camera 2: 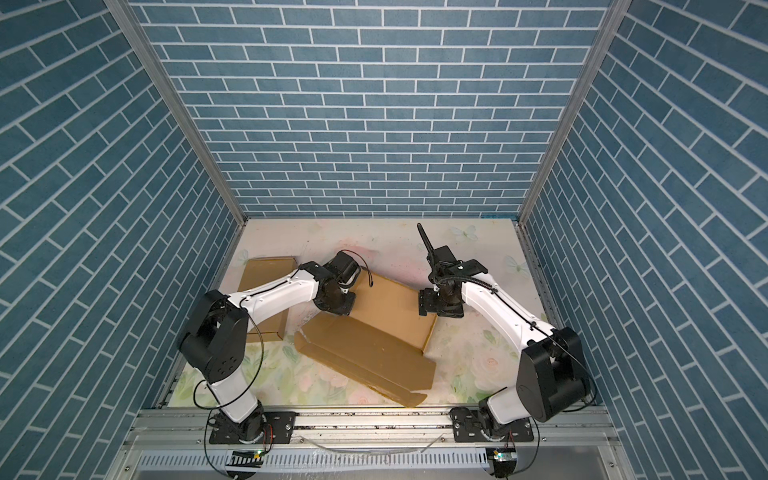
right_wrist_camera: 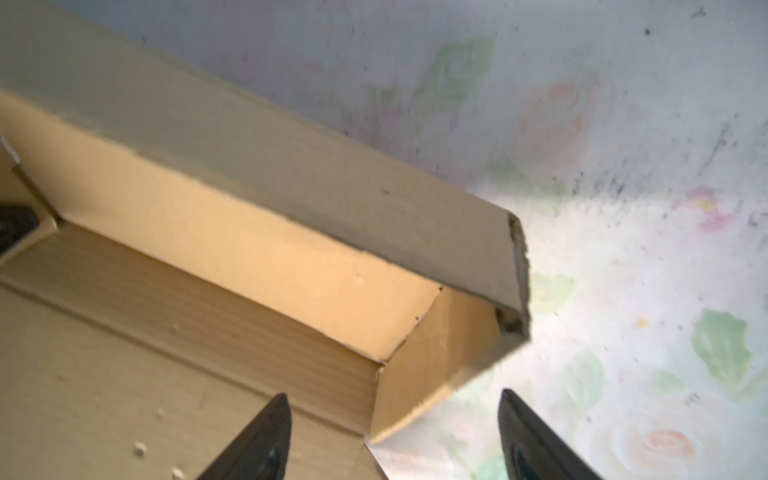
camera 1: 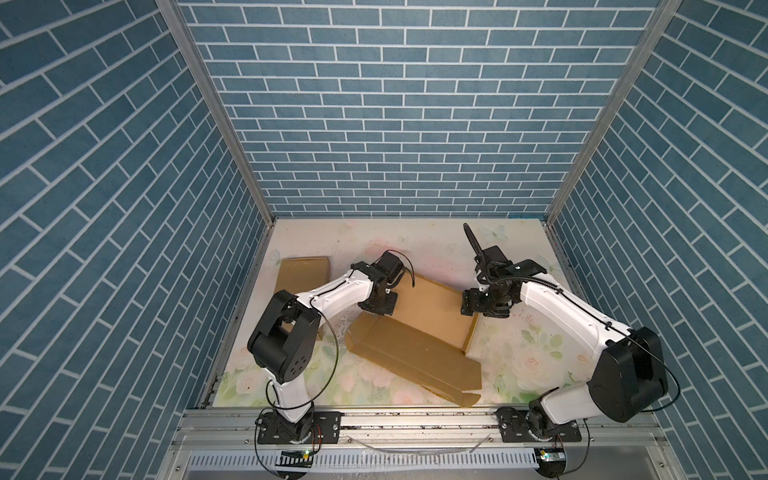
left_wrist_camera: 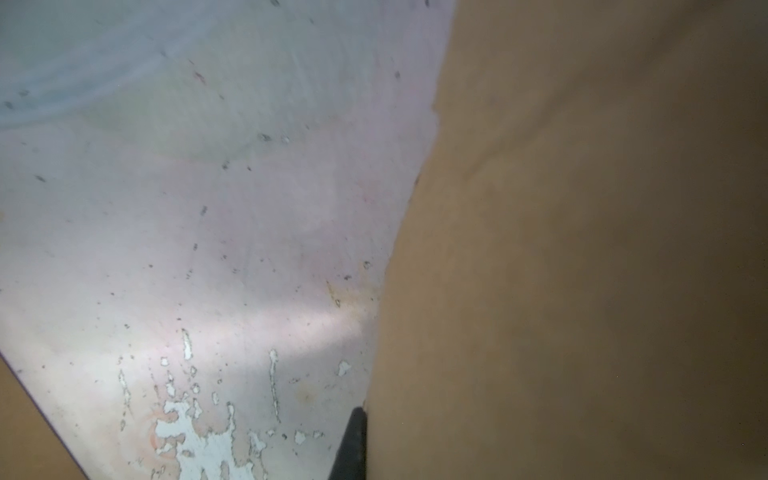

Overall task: Fold the paper box
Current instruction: 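Lift and rotate the partly folded blank with both grippers toward the robot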

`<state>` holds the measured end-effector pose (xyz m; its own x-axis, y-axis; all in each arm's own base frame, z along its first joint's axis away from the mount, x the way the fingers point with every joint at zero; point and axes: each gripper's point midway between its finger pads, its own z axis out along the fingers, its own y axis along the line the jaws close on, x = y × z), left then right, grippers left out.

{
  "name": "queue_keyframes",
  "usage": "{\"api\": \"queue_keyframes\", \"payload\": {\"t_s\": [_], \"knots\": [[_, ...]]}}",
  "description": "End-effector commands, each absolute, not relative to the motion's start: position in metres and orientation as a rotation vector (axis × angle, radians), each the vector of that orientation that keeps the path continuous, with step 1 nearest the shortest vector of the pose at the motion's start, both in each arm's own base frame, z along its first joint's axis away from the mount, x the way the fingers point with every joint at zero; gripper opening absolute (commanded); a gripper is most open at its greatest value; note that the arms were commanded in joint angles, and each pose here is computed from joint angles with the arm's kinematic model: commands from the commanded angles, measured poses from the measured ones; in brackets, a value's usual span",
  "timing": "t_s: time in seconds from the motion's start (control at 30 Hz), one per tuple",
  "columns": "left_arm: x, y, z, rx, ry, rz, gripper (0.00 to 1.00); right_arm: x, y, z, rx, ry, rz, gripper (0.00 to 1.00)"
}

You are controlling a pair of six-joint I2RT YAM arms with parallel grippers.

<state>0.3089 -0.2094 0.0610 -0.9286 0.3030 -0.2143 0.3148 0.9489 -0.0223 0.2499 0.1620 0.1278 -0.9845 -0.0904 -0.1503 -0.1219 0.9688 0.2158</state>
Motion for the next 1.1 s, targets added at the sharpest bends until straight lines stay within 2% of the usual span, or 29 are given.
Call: {"api": "queue_keyframes", "payload": {"t_s": [0.0,0.13,0.3,0.47,0.6,0.73,1.07], "knots": [[0.297,-0.202,0.056,0.599,2.978,-0.014,0.09,0.242,0.157,0.15,-0.347,2.988,0.311,0.78],[0.297,-0.208,0.047,0.675,3.032,-0.018,0.12,0.272,0.174,0.155,-0.51,2.911,0.307,0.76],[0.3,-0.212,0.037,0.725,3.077,-0.022,0.16,0.312,0.225,0.137,-0.693,2.844,0.412,0.72],[0.303,-0.214,0.033,0.74,3.091,-0.029,0.18,0.343,0.251,0.108,-0.721,2.837,0.458,0.7],[0.31,-0.216,0.034,0.734,3.085,-0.035,0.22,0.35,0.268,0.085,-0.723,2.866,0.548,0.65],[0.317,-0.219,0.039,0.718,3.07,-0.049,0.26,0.351,0.267,0.062,-0.689,2.918,0.528,0.56],[0.339,-0.235,0.086,0.714,2.964,-0.126,0.46,0.361,0.256,0.042,-0.496,2.955,0.529,0.39]]}}
